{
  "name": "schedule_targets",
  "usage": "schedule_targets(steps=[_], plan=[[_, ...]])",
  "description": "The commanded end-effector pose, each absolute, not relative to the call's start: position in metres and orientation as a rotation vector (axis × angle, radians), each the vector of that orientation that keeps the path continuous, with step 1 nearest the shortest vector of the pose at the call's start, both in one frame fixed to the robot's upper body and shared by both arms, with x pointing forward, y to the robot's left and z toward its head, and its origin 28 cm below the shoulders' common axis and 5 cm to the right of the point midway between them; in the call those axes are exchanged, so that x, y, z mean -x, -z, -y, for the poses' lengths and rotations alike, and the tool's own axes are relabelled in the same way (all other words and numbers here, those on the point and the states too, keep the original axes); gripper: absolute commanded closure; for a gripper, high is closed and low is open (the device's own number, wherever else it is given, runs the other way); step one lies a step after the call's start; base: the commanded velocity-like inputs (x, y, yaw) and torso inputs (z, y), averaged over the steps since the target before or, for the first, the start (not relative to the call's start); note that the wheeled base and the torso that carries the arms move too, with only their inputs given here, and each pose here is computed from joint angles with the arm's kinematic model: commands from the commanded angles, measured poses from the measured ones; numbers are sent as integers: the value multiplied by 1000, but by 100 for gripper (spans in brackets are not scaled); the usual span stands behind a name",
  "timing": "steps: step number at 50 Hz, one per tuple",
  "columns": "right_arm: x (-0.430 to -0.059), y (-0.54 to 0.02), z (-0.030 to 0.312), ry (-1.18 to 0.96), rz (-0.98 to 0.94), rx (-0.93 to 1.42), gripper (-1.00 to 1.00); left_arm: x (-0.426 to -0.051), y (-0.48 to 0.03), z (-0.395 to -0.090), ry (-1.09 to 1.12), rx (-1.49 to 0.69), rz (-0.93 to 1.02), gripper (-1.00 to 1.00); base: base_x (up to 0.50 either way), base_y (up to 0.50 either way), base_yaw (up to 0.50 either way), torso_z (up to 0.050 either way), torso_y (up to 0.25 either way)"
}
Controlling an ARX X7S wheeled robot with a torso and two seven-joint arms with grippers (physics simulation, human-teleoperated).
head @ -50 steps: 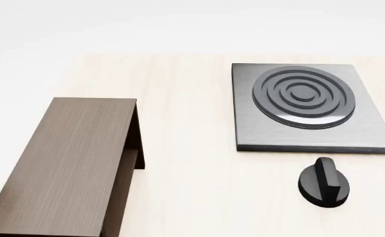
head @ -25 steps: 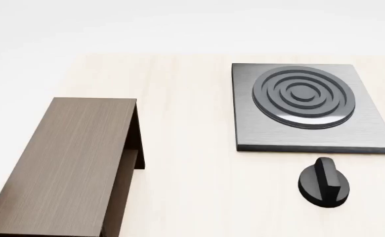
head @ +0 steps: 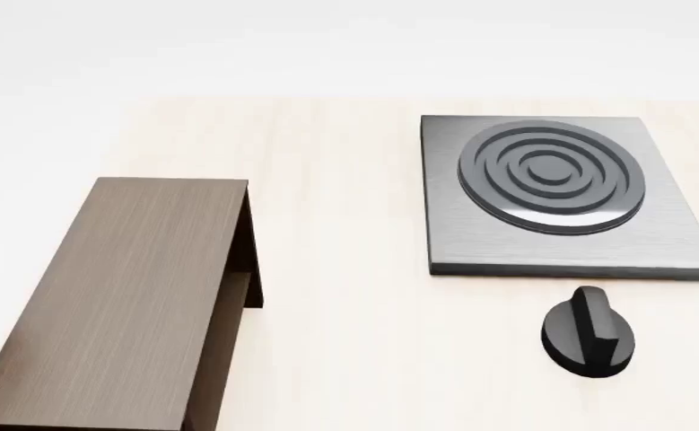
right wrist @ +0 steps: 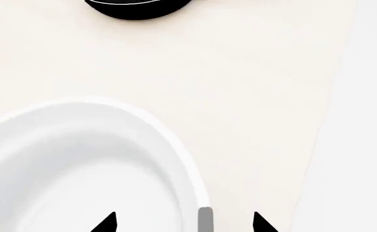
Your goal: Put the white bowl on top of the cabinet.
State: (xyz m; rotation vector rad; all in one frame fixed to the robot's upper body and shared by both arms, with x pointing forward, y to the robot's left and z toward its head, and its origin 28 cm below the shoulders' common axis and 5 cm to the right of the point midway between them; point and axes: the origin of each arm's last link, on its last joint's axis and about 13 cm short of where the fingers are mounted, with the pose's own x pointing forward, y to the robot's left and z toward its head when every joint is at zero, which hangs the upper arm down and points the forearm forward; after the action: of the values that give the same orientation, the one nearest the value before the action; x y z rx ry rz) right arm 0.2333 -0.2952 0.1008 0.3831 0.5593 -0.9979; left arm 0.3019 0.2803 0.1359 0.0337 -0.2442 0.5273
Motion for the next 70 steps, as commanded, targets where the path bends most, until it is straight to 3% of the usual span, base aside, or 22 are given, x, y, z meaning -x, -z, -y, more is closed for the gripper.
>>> schedule_targets(steps=[1,9,10,28,50,70], plan=[[-239,-91,293,948,-592,-384,-100,-302,-137,-281,-529,-32,245,-100,0,0,0,0,0],[-240,-87,292,983,-607,-358,-100,-301,-137,-281,-529,-31,246,-100,0,0,0,0,0],[-239,-87,294,1009,-596,-359,100,-301,-138,-281,-529,-29,246,-100,0,0,0,0,0],[-240,-109,286,997,-464,-307,100,-301,-138,-282,-530,-29,245,-100,0,0,0,-1,0],[-254,-202,270,949,-147,-59,100,-301,-139,-282,-530,-21,255,-100,0,0,0,0,0],[-290,-290,270,871,-18,-31,100,-299,-140,-281,-528,-21,256,-100,0,0,0,0,1]])
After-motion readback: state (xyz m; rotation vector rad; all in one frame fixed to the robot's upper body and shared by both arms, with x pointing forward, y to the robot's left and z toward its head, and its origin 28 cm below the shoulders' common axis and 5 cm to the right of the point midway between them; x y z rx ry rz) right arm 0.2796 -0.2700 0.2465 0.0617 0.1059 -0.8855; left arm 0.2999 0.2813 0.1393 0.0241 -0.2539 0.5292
